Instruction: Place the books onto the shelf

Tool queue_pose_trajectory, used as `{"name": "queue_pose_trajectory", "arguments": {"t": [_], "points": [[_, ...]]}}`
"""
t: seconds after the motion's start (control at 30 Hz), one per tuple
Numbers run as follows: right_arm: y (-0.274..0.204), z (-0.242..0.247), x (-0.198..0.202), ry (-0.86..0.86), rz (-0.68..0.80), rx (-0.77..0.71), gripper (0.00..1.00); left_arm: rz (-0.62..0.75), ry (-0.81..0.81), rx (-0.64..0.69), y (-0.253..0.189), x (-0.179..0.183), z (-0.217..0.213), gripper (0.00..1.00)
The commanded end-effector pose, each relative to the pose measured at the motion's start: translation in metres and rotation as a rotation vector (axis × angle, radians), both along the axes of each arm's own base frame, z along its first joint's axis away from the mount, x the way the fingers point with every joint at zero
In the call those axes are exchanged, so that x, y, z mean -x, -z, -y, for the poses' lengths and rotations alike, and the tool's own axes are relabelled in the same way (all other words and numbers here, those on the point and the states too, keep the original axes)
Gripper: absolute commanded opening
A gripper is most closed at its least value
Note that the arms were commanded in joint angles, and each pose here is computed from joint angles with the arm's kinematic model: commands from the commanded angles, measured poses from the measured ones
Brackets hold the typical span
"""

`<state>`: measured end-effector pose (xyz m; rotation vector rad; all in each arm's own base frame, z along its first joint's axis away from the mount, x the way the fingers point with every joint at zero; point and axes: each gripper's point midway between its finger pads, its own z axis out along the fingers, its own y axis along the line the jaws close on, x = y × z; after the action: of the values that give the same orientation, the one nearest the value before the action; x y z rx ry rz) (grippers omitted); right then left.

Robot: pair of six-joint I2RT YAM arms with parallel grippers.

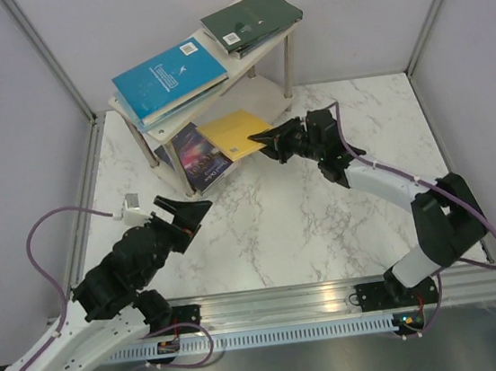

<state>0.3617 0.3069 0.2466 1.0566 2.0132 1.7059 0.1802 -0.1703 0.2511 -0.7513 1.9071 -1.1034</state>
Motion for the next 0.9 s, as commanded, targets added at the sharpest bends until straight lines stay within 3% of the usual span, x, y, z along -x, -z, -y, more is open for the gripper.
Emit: {"name": "queue_pose_trajectory", "arguments": {"t": [0.0, 0.23, 0.37, 0.87], "points": [[-0.073, -0.027, -0.021, -0.066, 0.237, -0.086, 0.00, 0.013, -0.038, -0.107, 0.006, 0.010, -0.031, 1.00], [-0.045, -0.089, -0.048, -0.153, 0.246, -0.063, 0.00, 0.007, -0.075, -0.122, 0.003, 0.026, -0.060, 1.00], [-0.005, -0.126, -0.050, -0.211, 0.225, -0.034, 0.00, 0.013, -0.100, -0.118, -0.001, 0.032, -0.074, 1.00], [0.089, -0.138, -0.026, -0.274, 0.120, 0.079, 0.01, -0.007, -0.184, -0.108, 0.003, 0.048, -0.112, 1.00]]}}
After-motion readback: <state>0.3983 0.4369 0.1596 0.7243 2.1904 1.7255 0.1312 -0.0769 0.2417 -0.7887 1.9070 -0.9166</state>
